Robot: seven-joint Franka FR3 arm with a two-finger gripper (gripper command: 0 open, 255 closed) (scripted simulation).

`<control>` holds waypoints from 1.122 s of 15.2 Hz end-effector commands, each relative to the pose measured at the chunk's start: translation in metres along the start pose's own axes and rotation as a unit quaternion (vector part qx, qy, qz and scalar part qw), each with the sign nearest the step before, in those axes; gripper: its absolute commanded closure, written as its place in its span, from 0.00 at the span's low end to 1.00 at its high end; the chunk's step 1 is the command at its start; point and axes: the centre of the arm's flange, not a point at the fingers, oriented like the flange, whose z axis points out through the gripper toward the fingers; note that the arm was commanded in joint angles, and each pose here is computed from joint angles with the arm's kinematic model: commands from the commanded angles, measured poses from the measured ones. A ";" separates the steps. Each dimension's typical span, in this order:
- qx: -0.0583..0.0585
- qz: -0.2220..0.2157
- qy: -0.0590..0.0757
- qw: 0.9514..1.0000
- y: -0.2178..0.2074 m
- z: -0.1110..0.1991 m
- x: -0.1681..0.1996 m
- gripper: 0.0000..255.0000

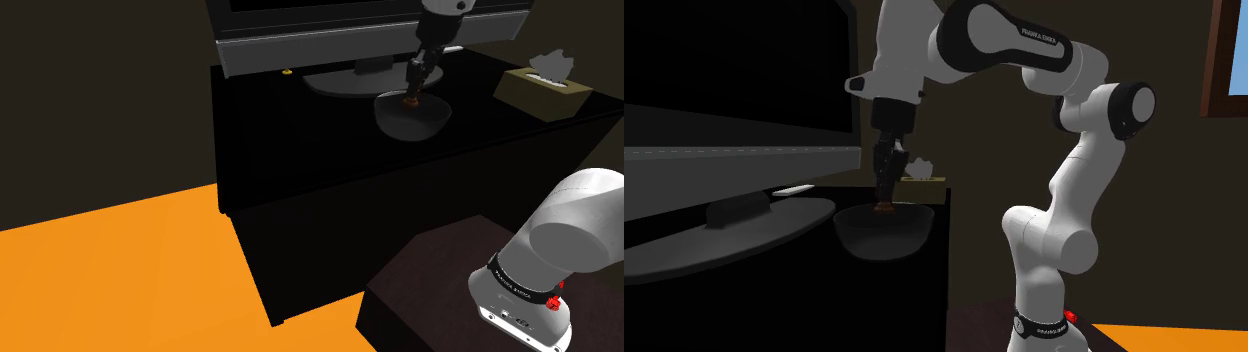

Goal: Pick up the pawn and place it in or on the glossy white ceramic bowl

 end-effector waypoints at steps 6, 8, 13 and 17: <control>0.000 0.000 0.000 1.000 0.000 0.002 0.000 1.00; 0.000 0.000 0.000 1.000 0.000 0.002 0.000 0.00; 0.000 0.000 0.000 1.000 0.000 -0.011 0.000 0.00; 0.000 0.000 0.000 1.000 0.000 -0.048 0.000 0.00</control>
